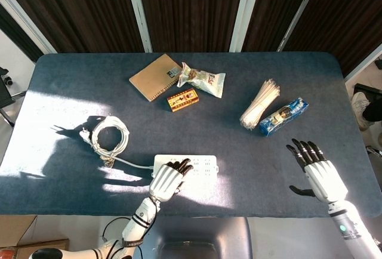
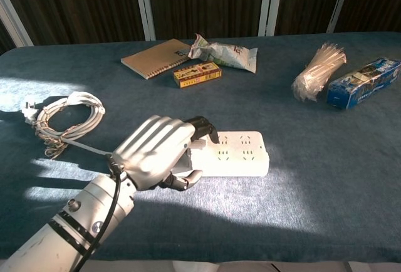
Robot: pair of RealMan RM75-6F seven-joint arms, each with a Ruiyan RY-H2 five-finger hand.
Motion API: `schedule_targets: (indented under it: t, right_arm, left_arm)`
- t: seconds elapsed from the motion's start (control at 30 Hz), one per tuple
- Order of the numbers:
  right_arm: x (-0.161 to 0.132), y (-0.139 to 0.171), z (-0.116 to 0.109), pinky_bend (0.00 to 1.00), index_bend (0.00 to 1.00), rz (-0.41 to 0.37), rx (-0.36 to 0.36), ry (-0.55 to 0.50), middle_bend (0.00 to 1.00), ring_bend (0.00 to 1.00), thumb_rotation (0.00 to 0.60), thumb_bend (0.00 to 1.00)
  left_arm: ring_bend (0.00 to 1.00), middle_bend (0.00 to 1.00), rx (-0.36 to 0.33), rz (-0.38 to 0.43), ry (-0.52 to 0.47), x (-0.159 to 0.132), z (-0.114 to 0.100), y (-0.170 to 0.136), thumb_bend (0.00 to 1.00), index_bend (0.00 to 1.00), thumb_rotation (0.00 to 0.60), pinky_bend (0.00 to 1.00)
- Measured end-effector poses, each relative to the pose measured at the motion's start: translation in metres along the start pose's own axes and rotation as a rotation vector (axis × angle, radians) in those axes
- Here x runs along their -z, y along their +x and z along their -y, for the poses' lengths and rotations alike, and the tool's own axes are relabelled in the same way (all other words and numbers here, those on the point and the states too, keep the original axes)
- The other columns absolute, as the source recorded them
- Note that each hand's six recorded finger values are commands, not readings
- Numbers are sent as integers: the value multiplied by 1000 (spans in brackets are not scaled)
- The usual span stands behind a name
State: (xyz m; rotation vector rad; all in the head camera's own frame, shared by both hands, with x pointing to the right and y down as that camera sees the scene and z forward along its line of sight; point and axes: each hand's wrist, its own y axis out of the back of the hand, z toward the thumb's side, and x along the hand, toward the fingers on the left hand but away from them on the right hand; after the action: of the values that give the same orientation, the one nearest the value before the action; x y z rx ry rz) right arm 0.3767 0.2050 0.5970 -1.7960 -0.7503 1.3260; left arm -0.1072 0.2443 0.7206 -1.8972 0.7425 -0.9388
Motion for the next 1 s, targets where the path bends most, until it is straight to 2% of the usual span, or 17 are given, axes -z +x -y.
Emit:
schedule_targets:
  t: [0.23,0.33,0.5,0.63,1.0]
  right_arm:
    - [-37,-39,20,0,15,-146,-47,-28,71,0,600,745]
    - [-57,-56,34,3,65,-213,-84,-34,112,2,600,875]
    - [-93,-77,57,35,127,-324,-130,-47,158,35,600,924]
    - [-114,-87,76,40,145,-376,-164,-59,170,40,600,945]
    - [-148,-89,114,41,161,-443,-245,-55,181,51,600,996]
  left_arm:
    - [484,555,-8,-2,4,-1,1,-3,392,377,600,624]
    - [484,555,-9,-3,4,-2,1,-2,391,378,600,625]
    - [484,554,-16,-7,-1,-4,0,-2,392,378,600,624]
    - [484,554,-19,-9,-9,-5,-2,-2,391,378,600,623]
    - [484,557,-20,-17,-14,-7,-3,-2,391,382,600,624]
